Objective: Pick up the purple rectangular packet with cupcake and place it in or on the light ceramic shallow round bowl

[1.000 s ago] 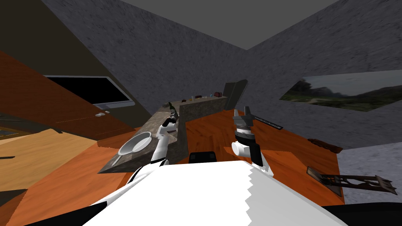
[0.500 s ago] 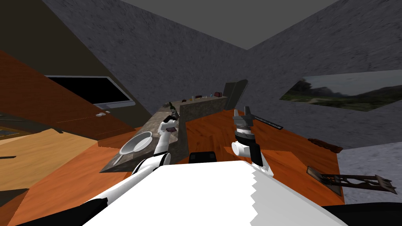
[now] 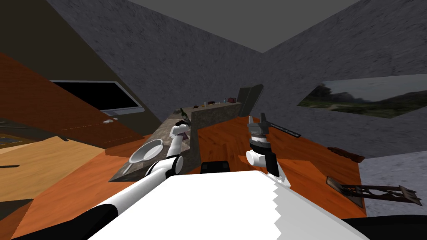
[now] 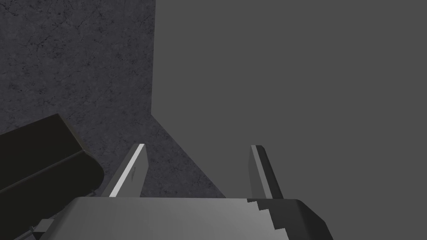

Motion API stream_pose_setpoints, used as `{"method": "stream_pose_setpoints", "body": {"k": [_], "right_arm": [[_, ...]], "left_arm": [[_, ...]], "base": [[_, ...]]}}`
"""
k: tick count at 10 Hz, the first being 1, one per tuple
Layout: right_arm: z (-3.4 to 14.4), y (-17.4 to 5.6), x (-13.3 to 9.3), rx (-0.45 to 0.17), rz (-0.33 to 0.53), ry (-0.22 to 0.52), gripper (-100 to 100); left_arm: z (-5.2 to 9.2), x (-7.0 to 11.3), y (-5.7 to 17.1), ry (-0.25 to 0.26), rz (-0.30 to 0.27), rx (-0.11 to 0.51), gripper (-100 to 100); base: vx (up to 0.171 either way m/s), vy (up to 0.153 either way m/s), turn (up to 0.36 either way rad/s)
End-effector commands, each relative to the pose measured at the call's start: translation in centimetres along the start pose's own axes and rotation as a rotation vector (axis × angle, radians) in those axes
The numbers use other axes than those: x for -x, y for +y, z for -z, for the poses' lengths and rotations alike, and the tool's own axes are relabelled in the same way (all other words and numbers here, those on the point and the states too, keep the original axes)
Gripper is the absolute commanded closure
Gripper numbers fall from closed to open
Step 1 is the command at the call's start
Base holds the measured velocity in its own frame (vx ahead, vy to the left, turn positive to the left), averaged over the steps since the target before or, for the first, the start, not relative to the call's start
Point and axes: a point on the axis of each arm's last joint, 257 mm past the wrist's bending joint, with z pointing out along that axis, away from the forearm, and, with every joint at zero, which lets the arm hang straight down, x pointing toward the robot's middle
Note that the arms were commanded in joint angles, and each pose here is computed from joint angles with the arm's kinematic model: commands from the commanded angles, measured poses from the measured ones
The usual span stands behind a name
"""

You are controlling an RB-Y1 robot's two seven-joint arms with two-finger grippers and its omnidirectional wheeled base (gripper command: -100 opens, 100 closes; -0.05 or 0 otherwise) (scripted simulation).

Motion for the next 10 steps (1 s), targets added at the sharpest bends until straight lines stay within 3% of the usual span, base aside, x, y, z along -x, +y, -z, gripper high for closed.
{"method": "stream_pose_setpoints", "body": {"k": [1,5,9,10], "right_arm": [[0.0,0.0,0.0,0.0,0.0,0.0,0],[0.0,0.0,0.0,0.0,0.0,0.0,0],[0.0,0.0,0.0,0.0,0.0,0.0,0],[0.0,0.0,0.0,0.0,0.0,0.0,0]], "left_arm": [[-0.2,-0.1,0.9,-0.01,0.004,0.039,-100],[-1.6,-0.9,2.6,-0.041,0.046,0.171,-100],[-2.2,-2.1,3.7,-0.064,0.077,0.286,-100],[-2.1,-2.0,4.9,-0.074,0.077,0.329,-100]], "base": [[-0.005,0.011,-0.003],[-0.017,0.027,0.008],[-0.014,0.029,0.009],[-0.021,0.037,0.004]]}}
